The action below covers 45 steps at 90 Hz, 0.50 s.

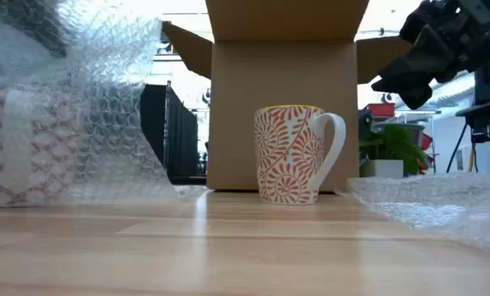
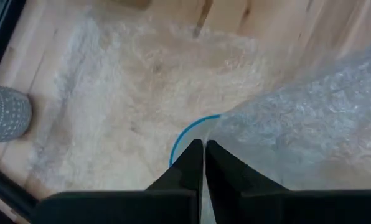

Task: Wrap mug
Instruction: Wrap the red mug with the bubble wrap

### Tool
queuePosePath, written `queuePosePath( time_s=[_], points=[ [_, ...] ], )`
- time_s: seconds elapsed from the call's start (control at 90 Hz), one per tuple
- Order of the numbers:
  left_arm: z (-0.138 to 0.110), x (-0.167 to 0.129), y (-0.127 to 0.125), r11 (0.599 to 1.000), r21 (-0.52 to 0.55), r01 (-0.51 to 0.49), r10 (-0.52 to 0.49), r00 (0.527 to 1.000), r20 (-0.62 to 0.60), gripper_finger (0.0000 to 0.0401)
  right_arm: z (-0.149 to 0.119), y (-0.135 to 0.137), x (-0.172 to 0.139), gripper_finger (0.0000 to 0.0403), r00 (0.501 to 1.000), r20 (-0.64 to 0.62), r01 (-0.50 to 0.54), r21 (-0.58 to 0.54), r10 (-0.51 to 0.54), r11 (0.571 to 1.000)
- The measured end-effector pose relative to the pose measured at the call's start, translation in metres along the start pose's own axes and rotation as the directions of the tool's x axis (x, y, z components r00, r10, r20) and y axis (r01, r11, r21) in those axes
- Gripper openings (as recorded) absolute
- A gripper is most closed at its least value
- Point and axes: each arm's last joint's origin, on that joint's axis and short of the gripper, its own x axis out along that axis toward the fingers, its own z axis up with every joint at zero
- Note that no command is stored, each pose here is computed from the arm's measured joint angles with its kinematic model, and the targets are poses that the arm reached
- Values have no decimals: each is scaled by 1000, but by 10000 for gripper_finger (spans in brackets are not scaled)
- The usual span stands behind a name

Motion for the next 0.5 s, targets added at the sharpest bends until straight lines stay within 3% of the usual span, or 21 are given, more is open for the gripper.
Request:
queuePosePath(
  time_s=[0.3, 0.389, 0.5],
  points=[
    [2, 0, 0, 999, -33, -13, 14, 999, 30, 2, -8, 55, 23, 141, 954, 48, -296, -26, 297, 955],
    [2, 0, 0, 999, -33, -14, 15, 999, 32, 2, -15, 73, 33, 141, 951, 67, -297, -81, 302, 952],
    [2, 0, 0, 999, -32, -14, 15, 999, 32, 2, -17, 94, 52, 141, 972, 54, -214, -194, 228, 957]
  ],
)
